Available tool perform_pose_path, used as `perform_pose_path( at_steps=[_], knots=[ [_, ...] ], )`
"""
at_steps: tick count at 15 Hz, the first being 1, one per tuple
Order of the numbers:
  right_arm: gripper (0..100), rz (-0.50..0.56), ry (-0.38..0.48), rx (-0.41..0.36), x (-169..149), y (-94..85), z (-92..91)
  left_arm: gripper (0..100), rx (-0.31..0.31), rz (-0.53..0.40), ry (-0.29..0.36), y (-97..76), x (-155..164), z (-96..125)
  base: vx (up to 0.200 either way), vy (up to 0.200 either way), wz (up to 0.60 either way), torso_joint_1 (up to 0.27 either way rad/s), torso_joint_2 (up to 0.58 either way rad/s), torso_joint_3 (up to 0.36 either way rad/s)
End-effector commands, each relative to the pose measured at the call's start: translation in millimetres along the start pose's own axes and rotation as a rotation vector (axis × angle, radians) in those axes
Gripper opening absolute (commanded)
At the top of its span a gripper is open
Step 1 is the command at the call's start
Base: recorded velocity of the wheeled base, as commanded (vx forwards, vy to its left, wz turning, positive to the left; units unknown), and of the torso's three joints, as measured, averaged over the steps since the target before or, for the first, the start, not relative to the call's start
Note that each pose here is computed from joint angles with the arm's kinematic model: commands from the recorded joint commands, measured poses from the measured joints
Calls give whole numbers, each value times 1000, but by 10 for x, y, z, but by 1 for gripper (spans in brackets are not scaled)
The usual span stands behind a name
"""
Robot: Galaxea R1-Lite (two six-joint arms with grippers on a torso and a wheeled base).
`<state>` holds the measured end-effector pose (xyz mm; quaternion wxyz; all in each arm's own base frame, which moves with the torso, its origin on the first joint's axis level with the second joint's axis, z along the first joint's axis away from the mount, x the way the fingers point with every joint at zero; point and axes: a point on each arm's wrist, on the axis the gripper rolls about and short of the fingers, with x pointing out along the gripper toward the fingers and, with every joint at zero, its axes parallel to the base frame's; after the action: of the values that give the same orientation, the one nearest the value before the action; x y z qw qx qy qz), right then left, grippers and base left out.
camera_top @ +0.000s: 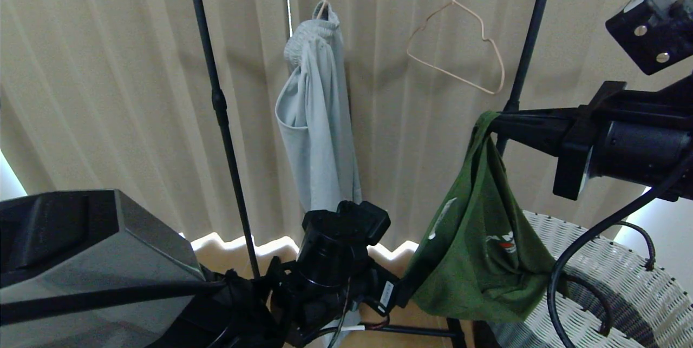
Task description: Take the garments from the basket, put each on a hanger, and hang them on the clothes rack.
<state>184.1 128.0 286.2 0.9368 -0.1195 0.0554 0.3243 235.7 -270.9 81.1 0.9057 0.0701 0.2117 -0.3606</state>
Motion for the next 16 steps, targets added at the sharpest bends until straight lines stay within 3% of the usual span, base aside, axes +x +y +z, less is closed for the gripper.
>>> perform_pose_path(
  at_steps=[1,2,3,6,8,9,11,12,14,16],
  knots=[
    [0,3,12,0,42,3,-20,100,-2,20,-10,17,-121,25,0,0,0,0,0,0],
    [0,4,13,0,51,2,-21,100,-1,44,0,26,-139,-9,0,0,0,0,0,0],
    [0,4,15,0,56,3,-24,0,3,55,15,35,-170,-55,0,0,0,0,0,0],
    [0,6,25,4,73,7,-49,0,15,66,13,41,-306,-74,0,0,0,0,0,0],
    [0,5,35,5,103,6,-69,0,116,68,-4,88,-658,-237,0,0,0,0,0,0],
    [0,5,36,5,108,6,-72,0,136,80,-60,125,-799,-210,0,0,0,0,0,0],
    [0,5,38,5,108,7,-76,0,145,152,-158,317,-1053,15,0,0,0,0,0,0],
    [0,2,31,4,89,5,-64,0,159,211,-201,456,-1270,235,0,0,0,0,0,0],
    [0,-15,-3,2,84,-13,-53,0,148,254,-226,548,-1518,541,0,0,0,0,0,0],
    [0,-93,-47,6,44,-157,-49,0,134,282,-282,603,-1651,912,0,0,0,0,0,0]
  ],
)
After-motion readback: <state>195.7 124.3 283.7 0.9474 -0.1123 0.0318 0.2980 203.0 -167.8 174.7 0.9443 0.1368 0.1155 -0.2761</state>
